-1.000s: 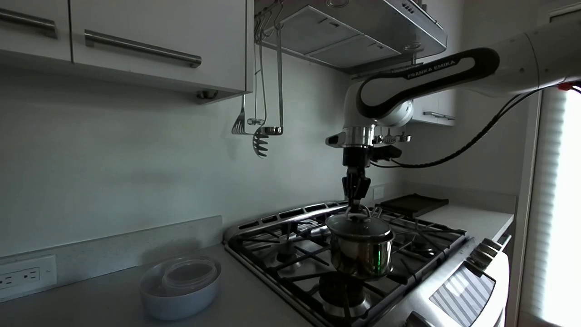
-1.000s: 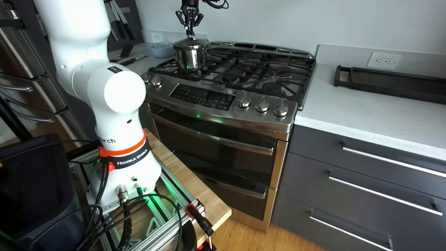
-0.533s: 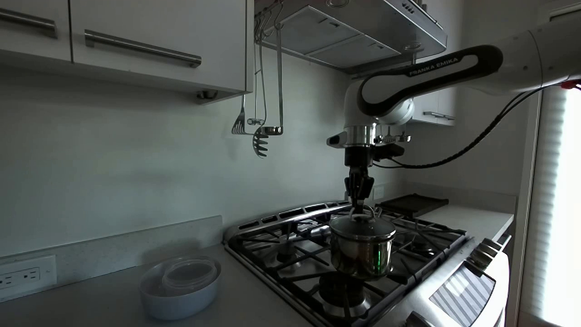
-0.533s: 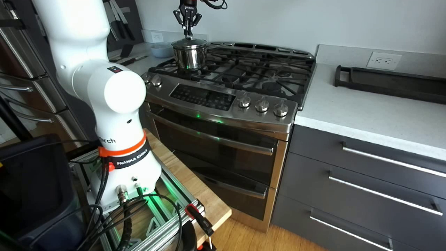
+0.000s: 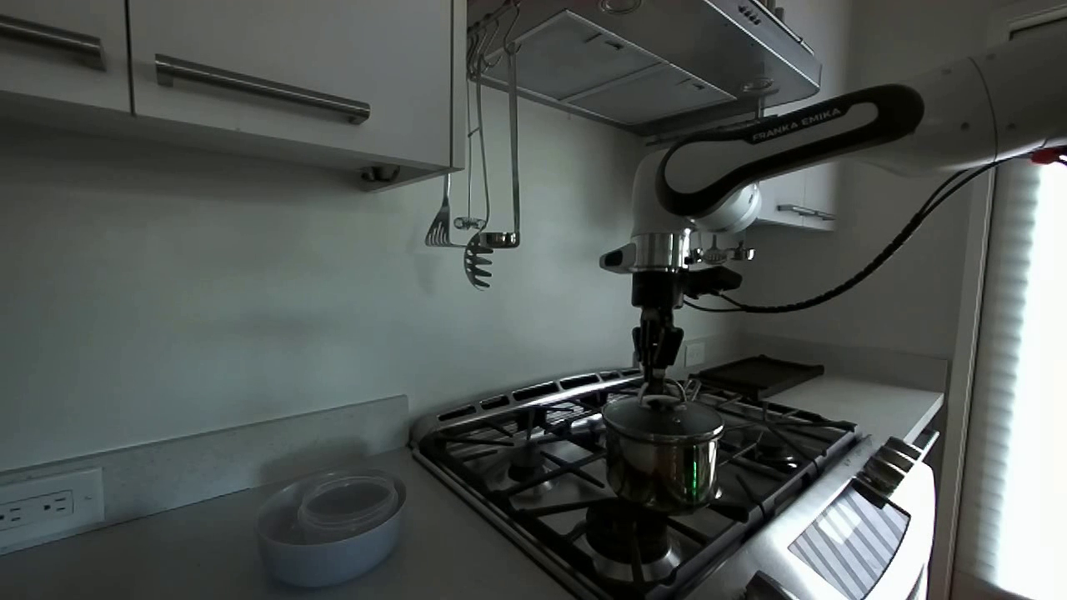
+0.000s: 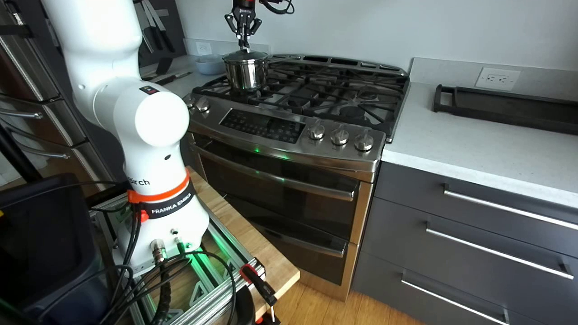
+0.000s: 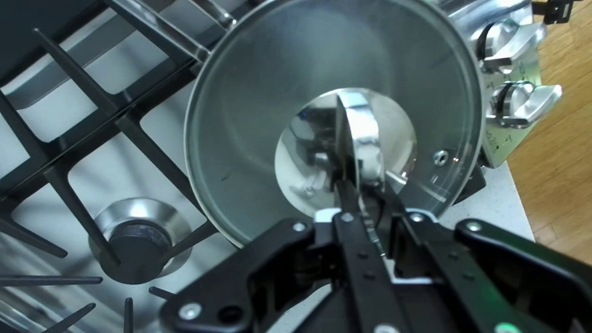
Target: Move the lid from the stovetop to the pot
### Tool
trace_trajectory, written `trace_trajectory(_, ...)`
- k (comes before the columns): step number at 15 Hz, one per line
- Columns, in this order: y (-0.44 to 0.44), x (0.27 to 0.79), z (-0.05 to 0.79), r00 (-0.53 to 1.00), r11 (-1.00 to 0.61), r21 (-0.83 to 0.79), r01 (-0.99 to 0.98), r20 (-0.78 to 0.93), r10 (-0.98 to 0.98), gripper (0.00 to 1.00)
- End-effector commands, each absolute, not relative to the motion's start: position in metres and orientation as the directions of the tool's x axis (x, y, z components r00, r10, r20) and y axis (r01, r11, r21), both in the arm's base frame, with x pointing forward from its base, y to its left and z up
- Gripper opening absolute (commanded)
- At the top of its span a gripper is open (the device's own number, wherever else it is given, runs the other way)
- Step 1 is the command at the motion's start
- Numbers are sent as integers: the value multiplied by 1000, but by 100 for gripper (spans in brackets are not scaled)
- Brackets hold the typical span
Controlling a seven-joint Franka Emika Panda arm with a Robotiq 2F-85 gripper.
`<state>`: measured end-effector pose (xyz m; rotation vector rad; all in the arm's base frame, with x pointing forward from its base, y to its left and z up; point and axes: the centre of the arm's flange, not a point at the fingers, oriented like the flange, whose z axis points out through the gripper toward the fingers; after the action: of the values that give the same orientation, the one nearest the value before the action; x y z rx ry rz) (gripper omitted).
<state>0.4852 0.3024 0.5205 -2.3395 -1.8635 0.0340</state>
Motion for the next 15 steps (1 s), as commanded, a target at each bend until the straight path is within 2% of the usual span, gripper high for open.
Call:
trace_trajectory(1, 300, 472, 521, 250, -240, -97, 966, 99, 963, 4)
trace_trajectory(9, 296, 470, 518, 234, -228, -96, 969, 61, 970, 4)
trace_trajectory(10, 296, 470, 519, 244, -238, -93, 967, 62, 968, 40)
trace_trajectory(11, 295, 471, 520, 247, -241, -92, 966, 67, 967, 40)
trace_trajectory(15, 278, 477, 551, 276, -273, -44, 961, 86, 957, 69)
